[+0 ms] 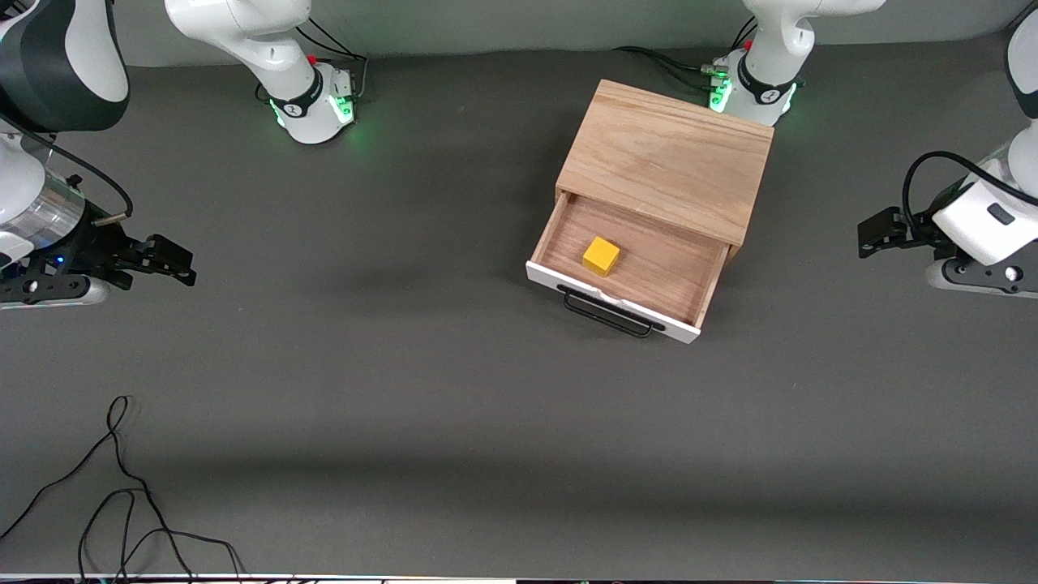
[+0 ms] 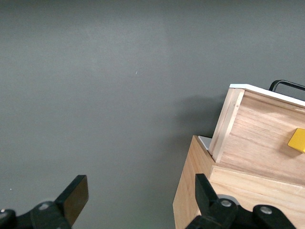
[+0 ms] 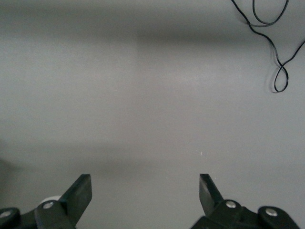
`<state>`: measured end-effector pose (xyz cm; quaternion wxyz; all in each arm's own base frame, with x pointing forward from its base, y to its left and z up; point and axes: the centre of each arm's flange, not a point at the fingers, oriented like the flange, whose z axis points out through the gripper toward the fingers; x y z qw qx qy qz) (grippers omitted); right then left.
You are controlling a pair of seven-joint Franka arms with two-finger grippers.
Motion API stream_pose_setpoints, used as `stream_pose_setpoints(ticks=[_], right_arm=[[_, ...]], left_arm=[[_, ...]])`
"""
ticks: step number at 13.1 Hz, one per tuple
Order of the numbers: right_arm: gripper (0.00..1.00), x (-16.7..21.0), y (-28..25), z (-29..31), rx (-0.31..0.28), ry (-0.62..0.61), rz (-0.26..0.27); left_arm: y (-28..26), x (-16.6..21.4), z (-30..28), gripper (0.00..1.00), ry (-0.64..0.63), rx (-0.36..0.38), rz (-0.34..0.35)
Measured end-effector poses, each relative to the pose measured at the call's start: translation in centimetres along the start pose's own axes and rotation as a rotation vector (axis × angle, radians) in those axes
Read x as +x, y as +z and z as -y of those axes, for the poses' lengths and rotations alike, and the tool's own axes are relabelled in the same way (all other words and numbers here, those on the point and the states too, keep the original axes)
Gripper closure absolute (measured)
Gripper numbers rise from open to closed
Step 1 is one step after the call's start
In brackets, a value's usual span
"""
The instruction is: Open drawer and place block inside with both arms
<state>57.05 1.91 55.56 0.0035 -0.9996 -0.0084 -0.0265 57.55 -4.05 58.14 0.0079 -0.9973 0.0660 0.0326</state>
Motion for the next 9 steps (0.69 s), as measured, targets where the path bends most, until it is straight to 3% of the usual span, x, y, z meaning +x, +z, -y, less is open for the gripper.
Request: stream_pose_setpoints(ticks=[5,9], right_arm=[[0.0,-0.5,-0.9,2.1,0.001,-0.015,0.041],[0.0,-0.4,-1.4,2.2,0.0,-0.01,0.044]], left_arm=[[0.0,0.0,0.0,0.0,0.0,0.0,0.0],[0.0,0.0,0.0,0.0,0.0,0.0,0.0]])
